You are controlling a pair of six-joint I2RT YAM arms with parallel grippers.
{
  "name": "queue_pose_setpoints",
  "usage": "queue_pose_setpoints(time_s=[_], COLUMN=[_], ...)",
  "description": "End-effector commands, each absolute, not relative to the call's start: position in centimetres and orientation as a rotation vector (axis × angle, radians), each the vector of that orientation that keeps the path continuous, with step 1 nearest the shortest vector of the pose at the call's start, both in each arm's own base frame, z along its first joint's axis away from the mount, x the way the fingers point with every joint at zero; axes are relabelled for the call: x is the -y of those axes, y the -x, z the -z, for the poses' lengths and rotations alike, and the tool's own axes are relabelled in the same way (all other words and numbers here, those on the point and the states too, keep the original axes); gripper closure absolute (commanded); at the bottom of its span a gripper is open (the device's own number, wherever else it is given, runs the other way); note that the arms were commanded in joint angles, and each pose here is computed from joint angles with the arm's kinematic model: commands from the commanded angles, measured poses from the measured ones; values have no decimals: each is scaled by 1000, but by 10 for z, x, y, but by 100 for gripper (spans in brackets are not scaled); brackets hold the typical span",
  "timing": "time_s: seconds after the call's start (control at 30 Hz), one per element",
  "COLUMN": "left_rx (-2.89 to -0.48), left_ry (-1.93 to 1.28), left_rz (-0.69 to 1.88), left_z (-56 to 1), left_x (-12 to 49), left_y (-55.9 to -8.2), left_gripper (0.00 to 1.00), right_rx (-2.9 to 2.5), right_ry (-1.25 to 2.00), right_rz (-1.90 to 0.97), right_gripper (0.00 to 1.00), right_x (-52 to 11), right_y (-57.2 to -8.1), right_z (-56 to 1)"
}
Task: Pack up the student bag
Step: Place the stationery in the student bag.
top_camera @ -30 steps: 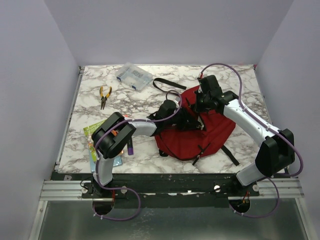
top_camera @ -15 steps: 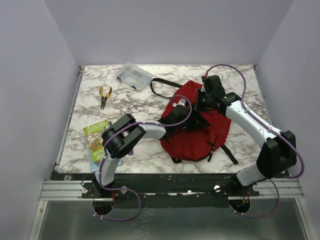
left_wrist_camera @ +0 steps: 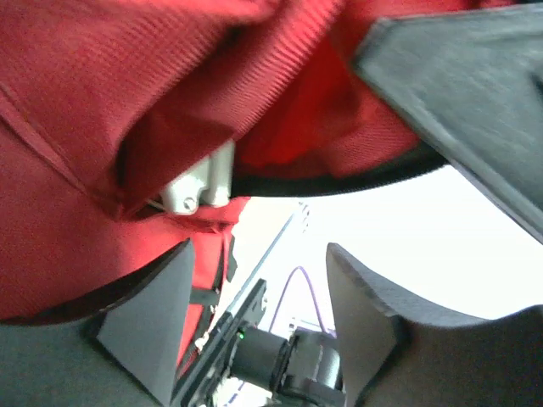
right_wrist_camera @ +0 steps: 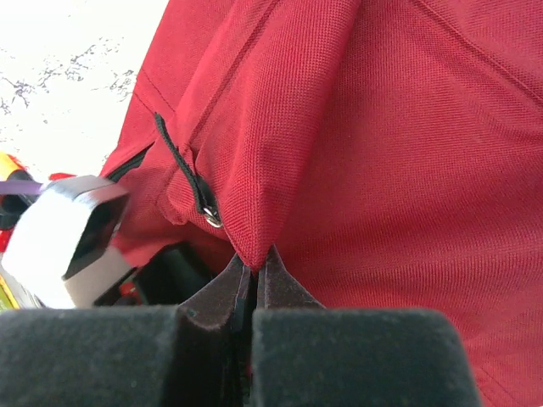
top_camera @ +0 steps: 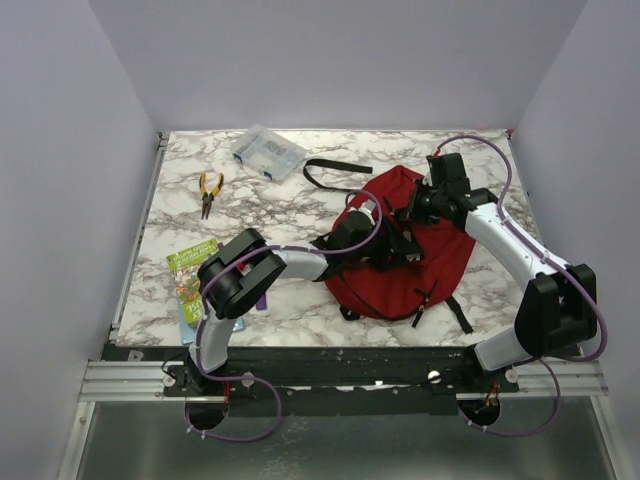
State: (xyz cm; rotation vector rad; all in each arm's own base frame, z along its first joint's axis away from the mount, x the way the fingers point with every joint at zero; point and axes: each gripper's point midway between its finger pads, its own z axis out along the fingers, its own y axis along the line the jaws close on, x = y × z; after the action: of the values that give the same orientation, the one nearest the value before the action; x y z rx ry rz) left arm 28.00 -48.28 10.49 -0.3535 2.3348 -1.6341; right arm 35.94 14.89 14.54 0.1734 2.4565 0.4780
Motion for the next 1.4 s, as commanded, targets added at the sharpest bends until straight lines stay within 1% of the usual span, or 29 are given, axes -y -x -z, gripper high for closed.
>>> queue_pose_setpoints(time_s=[0.0,0.17,0.27,0.4,0.53,0.67,0.83,1.17,1.23,1.27,1.37], left_rx=[-2316,-2325,-2339,-2359,-2368,-2390,-2355,-2413,-2403,-2388,-2366], left_ry=[126,15,-8,-3,-19,2,-16,61,80,84,91], left_rz=[1662,1600,1537,1488,1479,1497,1482,1455,1451,1440,1387], left_z=[-143,-149,-140,-125,-117,-108,-111,-88,-92,-96,-97], left_x=[469,453,439,436,447,461,470,471,466,463,457], left_y=[-258,-246,-245,-252,-261,-269,-280,-284,-286,-288,-293], left_gripper=[31,27,29,37,50,60,66,67,59,50,40], right_rx=[-2376,-2372,-2368,-2353,-2335,-2327,-2328,-2327,-2347,-2346,-2345], right_ry=[-136,-119,-106,-115,-146,-150,-150,-167,-125,-112,-89], right_rz=[-537,-554,-579,-629,-659,-679,-701,-725,-672,-651,-609], right_gripper=[99,99,99,99,99,99,99,99,99,99,99], right_x=[-152,-153,-156,-162,-165,-167,-170,-172,-167,-164,-159], right_y=[-364,-364,-363,-362,-363,-363,-362,-361,-360,-360,-359], right_z=[-166,-167,-171,-179,-186,-190,-190,-188,-189,-189,-186])
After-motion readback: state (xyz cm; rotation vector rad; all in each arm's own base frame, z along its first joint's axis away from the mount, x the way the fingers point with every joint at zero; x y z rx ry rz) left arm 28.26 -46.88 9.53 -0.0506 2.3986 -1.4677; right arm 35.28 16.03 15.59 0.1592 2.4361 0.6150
